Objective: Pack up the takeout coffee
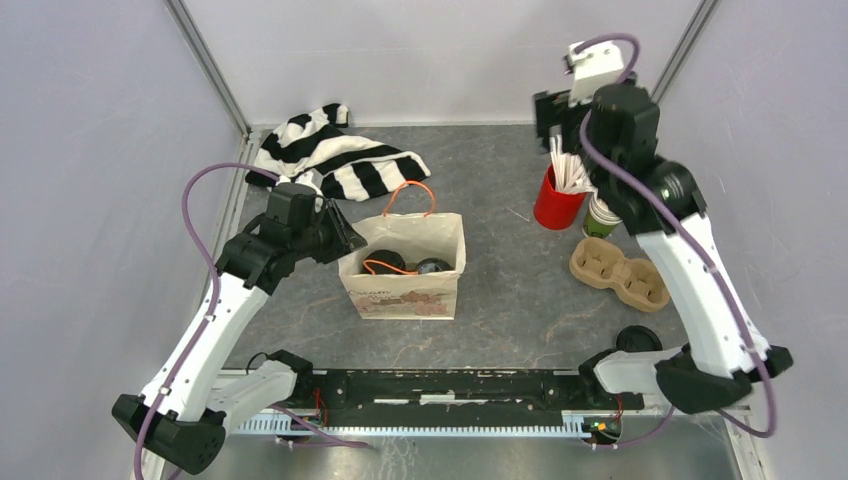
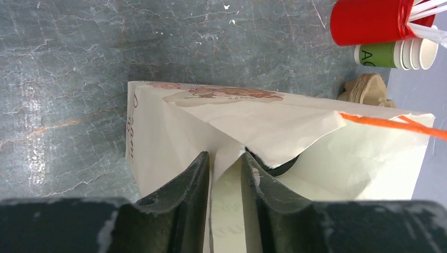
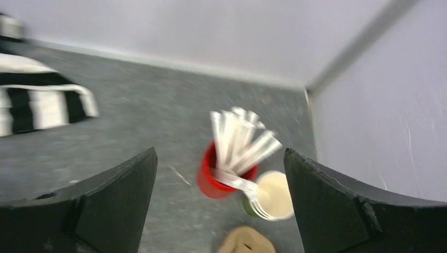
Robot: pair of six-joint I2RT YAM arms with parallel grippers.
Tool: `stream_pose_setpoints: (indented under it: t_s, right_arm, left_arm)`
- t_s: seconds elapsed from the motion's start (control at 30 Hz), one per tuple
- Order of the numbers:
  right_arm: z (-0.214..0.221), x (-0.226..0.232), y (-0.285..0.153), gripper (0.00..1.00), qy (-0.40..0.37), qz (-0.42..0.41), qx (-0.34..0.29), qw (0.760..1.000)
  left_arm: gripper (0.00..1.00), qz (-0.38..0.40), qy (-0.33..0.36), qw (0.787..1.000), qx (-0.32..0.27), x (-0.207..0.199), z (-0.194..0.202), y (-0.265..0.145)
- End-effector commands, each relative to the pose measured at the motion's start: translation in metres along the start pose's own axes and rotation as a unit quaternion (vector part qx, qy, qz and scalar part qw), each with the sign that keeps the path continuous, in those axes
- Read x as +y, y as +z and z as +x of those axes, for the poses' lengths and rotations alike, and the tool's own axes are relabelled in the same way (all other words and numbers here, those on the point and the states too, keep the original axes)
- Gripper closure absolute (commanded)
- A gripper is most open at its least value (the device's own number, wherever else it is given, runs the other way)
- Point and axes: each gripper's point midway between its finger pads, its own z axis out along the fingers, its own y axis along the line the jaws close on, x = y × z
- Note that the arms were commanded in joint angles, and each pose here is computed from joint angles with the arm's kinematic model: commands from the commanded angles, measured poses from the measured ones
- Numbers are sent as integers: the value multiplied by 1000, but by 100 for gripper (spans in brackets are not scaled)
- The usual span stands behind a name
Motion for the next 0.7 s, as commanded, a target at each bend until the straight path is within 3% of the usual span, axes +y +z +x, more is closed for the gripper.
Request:
stream_pose_setpoints:
  t_s: [0.0,0.2,0.33,0.43,0.67]
  right_arm:
    - [80,-43,54,6,68,5,103,992]
    - [150,-78,94,21,204,-13,119,971]
    - [173,-113,112,26,222,29,138,965]
    - [187,-135,124,40,243,45,146,958]
    - [222,-153,141,59,277,46,154,947]
  left_arm:
    - [62,11,20,1000,-8,-11,-10,-12]
    - [53,19,37,999,-14,-20,-19,-23]
    - [50,17,53,998,-19,-21,-23,-31]
    - [50,17,60,998,-23,-23,-26,-37]
    - [49,21,71,997,-28,-28,-31,-45]
